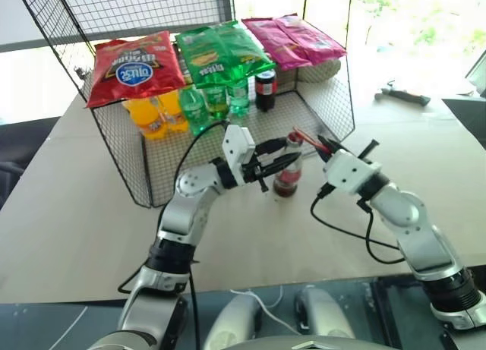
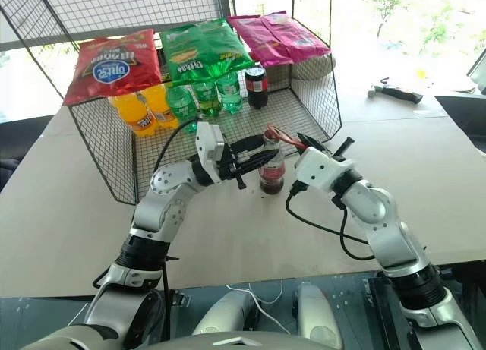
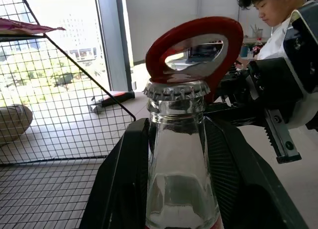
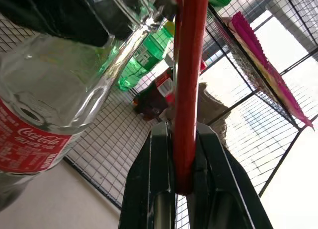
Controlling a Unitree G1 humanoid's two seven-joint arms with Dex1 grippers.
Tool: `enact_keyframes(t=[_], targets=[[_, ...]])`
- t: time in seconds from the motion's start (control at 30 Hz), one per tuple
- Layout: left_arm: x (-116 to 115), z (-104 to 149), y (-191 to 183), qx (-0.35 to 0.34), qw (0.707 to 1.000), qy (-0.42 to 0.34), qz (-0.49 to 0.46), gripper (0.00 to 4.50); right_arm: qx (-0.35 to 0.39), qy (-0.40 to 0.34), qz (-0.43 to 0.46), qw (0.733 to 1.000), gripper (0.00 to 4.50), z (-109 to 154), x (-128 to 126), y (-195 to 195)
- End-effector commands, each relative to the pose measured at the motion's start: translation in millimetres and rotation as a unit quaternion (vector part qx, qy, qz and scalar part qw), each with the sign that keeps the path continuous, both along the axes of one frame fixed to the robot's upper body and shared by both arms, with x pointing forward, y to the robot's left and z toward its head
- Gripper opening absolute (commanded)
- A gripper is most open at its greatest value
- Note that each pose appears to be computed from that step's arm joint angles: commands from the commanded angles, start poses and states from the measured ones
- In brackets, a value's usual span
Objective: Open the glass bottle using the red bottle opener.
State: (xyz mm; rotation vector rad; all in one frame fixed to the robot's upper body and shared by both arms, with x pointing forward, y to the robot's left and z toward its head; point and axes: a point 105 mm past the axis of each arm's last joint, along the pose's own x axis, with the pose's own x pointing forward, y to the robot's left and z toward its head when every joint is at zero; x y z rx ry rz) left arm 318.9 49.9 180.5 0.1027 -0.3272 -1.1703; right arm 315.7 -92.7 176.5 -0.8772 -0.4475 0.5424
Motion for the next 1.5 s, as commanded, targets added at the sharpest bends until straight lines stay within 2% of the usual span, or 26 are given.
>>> enact_keyframes(t=[0.03, 0.43, 0.57, 0.7, 0.83, 1.1, 1.27, 1.4, 1.5], targets=[[3.0, -9.0, 1.4, 0.019, 1.000, 0.012, 0.011, 1.19, -0.039, -0.031, 0.024, 0.998, 0.00, -7.7, -1.7, 19.0], [6.8, -10.1, -1.0, 0.021, 1.000, 0.013, 0.017, 1.19, -0.118, -0.072, 0.047, 0.989, 0.00, -43.1, 1.4, 31.2], [9.0, -10.0, -2.4, 0.021, 1.000, 0.012, 0.018, 1.19, -0.118, -0.093, 0.071, 0.986, 0.00, -46.8, -1.8, 37.6], [10.6, -8.2, -3.7, 0.019, 1.000, 0.009, 0.017, 1.19, -0.058, -0.089, 0.092, 0.990, 0.00, -40.3, -3.9, 44.3], [11.8, -8.0, -6.5, 0.017, 1.000, 0.008, 0.016, 1.19, -0.047, -0.058, 0.115, 0.991, 0.00, -45.9, -2.1, 48.5], [13.4, -7.5, -9.8, 0.015, 1.000, 0.008, 0.014, 1.19, -0.063, -0.061, 0.125, 0.988, 0.00, -47.6, 3.7, 60.4], [12.8, -8.8, -10.0, 0.016, 1.000, 0.011, 0.014, 1.19, -0.058, -0.081, 0.137, 0.986, 0.00, -35.6, 1.5, 65.7], [11.9, -10.5, -10.6, 0.017, 1.000, 0.013, 0.013, 1.19, -0.055, -0.108, 0.167, 0.978, 0.00, -15.9, -10.1, 71.6], [12.8, -11.1, -11.1, 0.018, 1.000, 0.013, 0.013, 1.19, -0.068, -0.114, 0.181, 0.974, 0.00, -14.2, -15.4, 73.3]])
